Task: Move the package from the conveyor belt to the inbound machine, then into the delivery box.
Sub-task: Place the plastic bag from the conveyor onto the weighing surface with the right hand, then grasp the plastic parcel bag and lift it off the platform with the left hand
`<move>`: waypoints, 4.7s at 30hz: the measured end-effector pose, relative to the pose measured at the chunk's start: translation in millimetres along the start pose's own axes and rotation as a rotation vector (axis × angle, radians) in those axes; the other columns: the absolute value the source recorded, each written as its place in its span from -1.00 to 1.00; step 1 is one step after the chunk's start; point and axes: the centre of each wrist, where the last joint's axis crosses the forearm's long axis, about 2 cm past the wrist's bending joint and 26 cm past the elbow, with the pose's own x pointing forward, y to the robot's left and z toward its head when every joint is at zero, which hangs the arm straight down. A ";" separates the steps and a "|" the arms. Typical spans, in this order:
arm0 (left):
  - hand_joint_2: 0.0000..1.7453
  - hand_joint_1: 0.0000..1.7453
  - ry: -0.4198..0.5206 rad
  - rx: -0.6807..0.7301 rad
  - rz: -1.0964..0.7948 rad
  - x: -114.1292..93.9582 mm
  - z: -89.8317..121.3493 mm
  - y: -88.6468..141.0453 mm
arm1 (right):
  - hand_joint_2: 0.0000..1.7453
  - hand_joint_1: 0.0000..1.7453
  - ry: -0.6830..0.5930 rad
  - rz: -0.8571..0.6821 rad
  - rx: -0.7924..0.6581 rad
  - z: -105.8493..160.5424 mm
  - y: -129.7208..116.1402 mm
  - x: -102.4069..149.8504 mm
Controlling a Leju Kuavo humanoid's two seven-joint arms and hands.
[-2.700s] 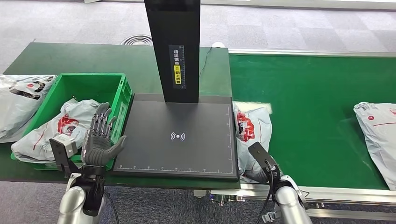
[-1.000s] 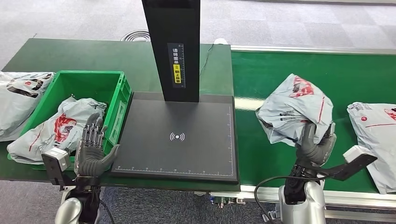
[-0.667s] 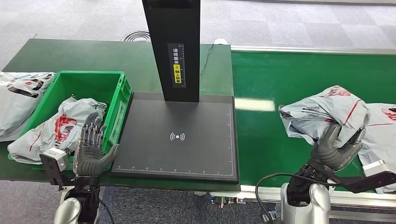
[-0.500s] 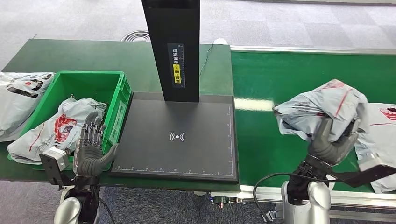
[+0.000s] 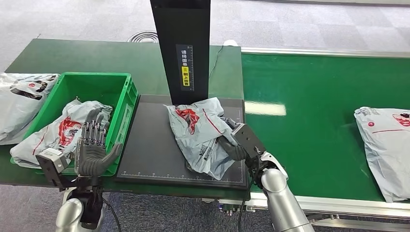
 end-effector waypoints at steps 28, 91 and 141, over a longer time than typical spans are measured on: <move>1.00 -1.00 0.028 -0.007 0.003 -1.3 0.1 -1.8 | 1.00 1.00 0.151 0.042 0.223 3.1 17.6 -23.4; 1.00 -1.00 0.099 -0.501 -0.543 -18.1 -61.3 -111.0 | -1.00 -1.00 -0.330 -0.215 -0.573 38.4 -47.5 45.0; 1.00 1.00 0.341 -1.098 -1.064 -41.6 -82.0 -174.3 | -1.00 -1.00 -0.320 -0.247 -0.586 28.7 -47.7 49.5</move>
